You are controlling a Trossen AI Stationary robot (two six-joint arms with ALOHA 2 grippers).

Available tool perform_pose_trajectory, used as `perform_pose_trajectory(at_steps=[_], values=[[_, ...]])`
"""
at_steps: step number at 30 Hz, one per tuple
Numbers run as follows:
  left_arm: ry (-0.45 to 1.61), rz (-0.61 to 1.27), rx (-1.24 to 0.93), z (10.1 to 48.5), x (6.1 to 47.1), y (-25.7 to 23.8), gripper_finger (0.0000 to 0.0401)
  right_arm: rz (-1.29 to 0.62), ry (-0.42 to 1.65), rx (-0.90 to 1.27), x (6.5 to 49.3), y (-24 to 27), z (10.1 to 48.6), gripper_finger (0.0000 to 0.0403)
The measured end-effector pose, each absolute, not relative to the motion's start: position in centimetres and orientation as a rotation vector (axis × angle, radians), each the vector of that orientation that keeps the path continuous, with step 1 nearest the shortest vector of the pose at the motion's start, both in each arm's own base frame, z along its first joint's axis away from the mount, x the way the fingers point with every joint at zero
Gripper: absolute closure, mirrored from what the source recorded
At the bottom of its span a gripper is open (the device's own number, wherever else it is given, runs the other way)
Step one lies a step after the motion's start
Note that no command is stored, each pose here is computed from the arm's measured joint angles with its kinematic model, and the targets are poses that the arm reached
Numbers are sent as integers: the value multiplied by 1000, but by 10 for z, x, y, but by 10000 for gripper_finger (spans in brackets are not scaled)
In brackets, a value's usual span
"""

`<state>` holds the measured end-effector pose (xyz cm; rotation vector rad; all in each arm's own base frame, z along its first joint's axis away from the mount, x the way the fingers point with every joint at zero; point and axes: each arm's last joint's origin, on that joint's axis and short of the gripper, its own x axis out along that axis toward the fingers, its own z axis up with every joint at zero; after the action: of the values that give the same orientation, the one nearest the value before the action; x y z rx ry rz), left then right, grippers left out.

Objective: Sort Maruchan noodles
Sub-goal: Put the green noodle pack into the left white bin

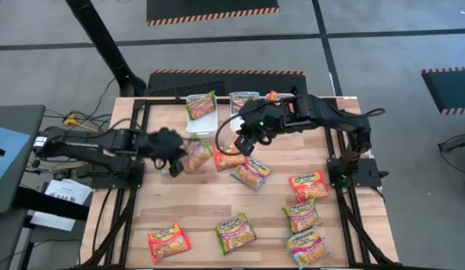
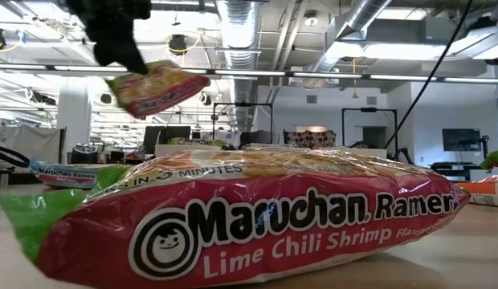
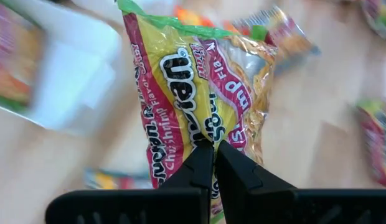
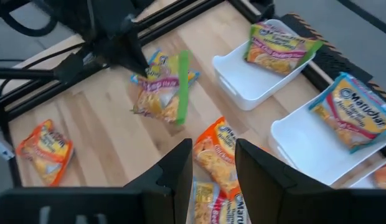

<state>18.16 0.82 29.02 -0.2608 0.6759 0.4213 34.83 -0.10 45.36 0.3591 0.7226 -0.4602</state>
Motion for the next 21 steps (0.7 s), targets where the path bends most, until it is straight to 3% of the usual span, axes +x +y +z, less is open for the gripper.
perform_pose_trajectory(at_steps=[11, 21], values=[[596, 632, -32, 320, 178, 71, 401, -523, 694, 283, 348, -46, 457, 258], [624, 707, 235, 317, 192, 119, 401, -585, 692, 225, 342, -84, 458, 258]])
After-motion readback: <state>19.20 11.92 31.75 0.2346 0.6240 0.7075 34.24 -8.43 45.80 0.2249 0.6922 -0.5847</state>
